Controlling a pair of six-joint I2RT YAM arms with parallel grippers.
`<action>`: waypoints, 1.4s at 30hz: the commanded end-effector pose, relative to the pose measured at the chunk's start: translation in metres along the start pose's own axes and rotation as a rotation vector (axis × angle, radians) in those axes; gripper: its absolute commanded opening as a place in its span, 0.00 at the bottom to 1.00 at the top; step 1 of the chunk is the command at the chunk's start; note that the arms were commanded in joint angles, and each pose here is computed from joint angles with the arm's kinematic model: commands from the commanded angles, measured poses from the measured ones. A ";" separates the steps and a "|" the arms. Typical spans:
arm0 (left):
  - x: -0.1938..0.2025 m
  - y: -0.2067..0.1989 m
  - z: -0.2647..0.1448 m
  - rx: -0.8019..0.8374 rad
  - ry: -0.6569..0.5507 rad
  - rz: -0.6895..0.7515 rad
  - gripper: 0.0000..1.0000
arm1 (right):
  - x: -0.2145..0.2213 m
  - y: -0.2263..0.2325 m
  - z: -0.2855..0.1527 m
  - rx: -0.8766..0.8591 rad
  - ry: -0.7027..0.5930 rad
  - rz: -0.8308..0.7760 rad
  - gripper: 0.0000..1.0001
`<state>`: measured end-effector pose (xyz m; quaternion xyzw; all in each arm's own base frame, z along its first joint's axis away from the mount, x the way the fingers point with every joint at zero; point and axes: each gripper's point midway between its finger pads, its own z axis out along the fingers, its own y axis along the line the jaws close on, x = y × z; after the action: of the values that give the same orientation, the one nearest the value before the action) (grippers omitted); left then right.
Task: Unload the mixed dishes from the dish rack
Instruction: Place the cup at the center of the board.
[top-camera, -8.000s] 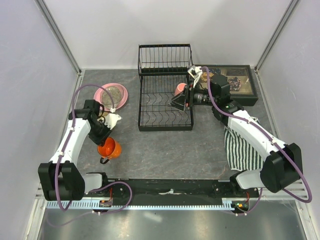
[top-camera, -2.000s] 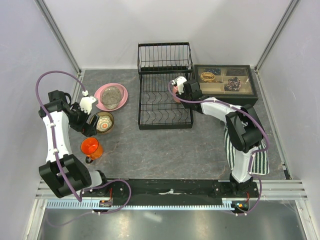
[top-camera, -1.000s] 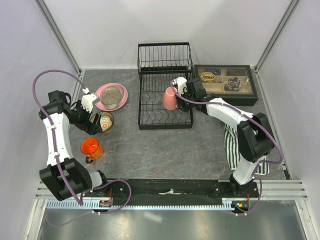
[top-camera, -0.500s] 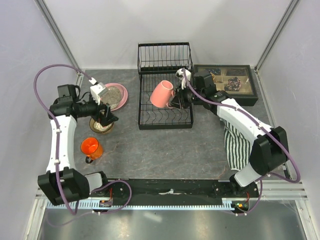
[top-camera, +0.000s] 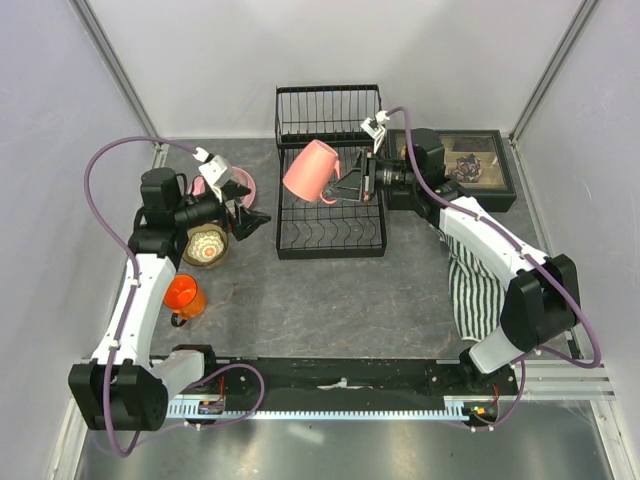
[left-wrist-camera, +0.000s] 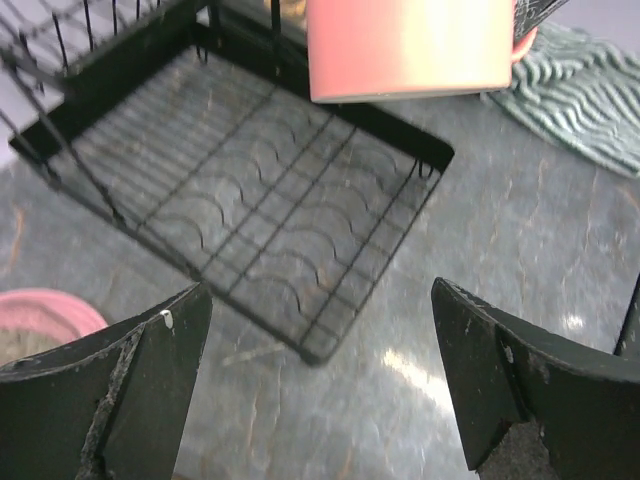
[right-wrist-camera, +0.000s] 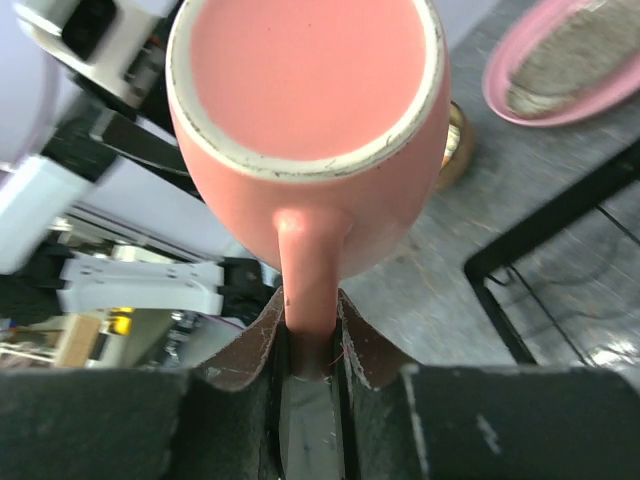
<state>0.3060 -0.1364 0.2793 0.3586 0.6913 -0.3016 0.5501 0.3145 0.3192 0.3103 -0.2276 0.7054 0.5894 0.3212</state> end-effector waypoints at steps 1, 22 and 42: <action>-0.051 0.007 0.006 -0.037 -0.183 0.053 0.96 | -0.032 0.064 -0.013 -0.234 -0.087 -0.069 0.00; -0.084 -0.005 0.025 0.034 -0.361 -0.124 0.97 | -0.042 0.072 -0.014 -0.295 -0.154 0.014 0.00; -0.121 -0.005 0.063 0.070 -0.431 -0.246 0.82 | -0.040 0.067 -0.011 -0.307 -0.177 0.040 0.00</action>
<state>0.3465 -0.2082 0.3497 0.2318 0.6136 -0.4515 0.6049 0.3005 0.3232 0.3589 -0.1761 0.6256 0.7074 0.2779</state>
